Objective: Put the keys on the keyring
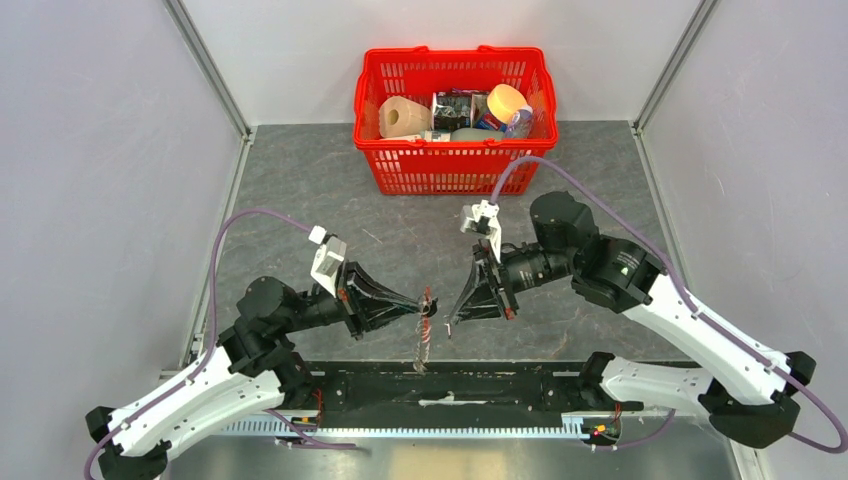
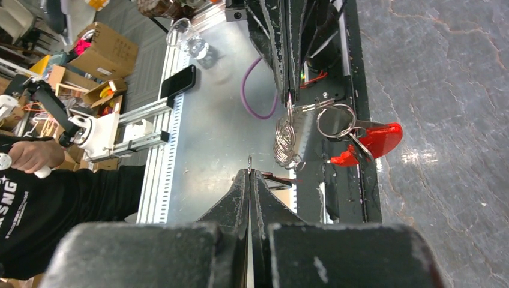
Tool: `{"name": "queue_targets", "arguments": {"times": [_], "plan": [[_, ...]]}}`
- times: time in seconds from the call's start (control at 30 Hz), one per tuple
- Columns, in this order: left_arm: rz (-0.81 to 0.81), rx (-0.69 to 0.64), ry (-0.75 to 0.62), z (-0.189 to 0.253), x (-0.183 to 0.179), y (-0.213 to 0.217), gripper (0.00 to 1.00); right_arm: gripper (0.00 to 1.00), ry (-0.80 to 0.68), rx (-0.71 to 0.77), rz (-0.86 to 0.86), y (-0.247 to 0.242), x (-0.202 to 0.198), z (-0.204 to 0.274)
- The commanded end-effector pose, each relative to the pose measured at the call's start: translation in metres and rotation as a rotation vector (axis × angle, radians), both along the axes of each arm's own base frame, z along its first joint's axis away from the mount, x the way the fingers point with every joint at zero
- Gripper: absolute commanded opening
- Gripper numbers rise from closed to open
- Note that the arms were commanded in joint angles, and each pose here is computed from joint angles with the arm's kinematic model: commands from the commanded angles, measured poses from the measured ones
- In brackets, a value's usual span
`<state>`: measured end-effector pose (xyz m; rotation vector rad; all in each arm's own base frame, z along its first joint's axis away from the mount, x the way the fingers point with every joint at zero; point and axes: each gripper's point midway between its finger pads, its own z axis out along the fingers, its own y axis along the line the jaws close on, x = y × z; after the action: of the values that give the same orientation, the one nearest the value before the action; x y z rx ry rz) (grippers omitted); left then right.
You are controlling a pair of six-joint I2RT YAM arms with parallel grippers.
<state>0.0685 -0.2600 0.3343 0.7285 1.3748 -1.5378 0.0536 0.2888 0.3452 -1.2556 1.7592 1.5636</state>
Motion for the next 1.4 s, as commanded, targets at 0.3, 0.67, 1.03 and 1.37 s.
{"name": "queue_targets", "arguments": {"times": [0.3,0.67,1.03,1.37], "plan": [[0.101,0.014,-0.081,0.007,0.016,0.005,0.02,0.0,-0.089,-0.063,-0.141,0.014,0.025,0.01],[0.086,0.017,-0.112,0.006,0.015,0.003,0.02,0.0,-0.06,-0.111,-0.197,0.023,0.037,0.008],[0.099,0.019,-0.119,0.005,0.017,0.004,0.02,0.0,-0.027,-0.126,-0.205,0.031,0.038,0.008],[0.105,0.026,-0.127,0.004,0.018,0.003,0.02,0.0,-0.012,-0.143,-0.192,0.038,0.036,0.004]]}}
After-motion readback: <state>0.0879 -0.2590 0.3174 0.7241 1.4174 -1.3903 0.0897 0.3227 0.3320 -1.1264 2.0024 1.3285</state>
